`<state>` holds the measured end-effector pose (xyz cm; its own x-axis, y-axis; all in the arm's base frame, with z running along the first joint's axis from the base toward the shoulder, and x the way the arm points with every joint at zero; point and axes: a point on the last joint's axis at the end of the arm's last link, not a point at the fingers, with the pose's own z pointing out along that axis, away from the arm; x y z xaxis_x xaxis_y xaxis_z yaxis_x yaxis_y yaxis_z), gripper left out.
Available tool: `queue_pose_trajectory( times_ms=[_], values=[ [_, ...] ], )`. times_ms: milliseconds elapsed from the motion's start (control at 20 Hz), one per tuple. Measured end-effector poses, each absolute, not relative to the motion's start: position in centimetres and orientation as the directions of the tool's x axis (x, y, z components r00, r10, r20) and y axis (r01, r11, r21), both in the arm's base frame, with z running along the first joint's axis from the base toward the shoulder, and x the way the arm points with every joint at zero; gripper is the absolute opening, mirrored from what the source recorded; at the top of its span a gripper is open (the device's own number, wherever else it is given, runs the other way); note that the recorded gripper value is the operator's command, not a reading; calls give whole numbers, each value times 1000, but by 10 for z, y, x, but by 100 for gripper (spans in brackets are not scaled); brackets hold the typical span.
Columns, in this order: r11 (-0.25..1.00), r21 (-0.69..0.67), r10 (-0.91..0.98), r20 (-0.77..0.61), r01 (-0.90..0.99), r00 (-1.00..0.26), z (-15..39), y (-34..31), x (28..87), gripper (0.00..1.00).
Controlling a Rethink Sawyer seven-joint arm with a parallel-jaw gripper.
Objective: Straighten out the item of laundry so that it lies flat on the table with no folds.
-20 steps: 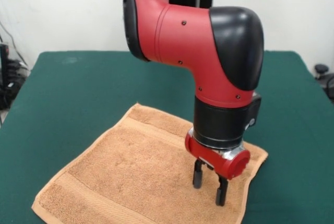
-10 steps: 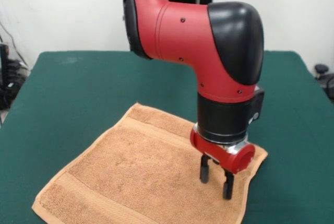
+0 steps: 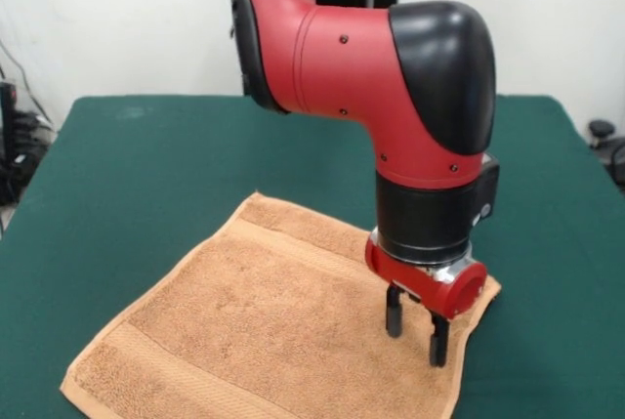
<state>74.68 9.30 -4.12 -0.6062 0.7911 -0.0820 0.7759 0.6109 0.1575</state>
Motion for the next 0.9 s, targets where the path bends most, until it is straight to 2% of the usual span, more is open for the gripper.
queue_pose_trajectory(
  times_ms=[900],
  values=[
    [649,163,759,-84,743,-645,-43,99,743,100]
  ],
)
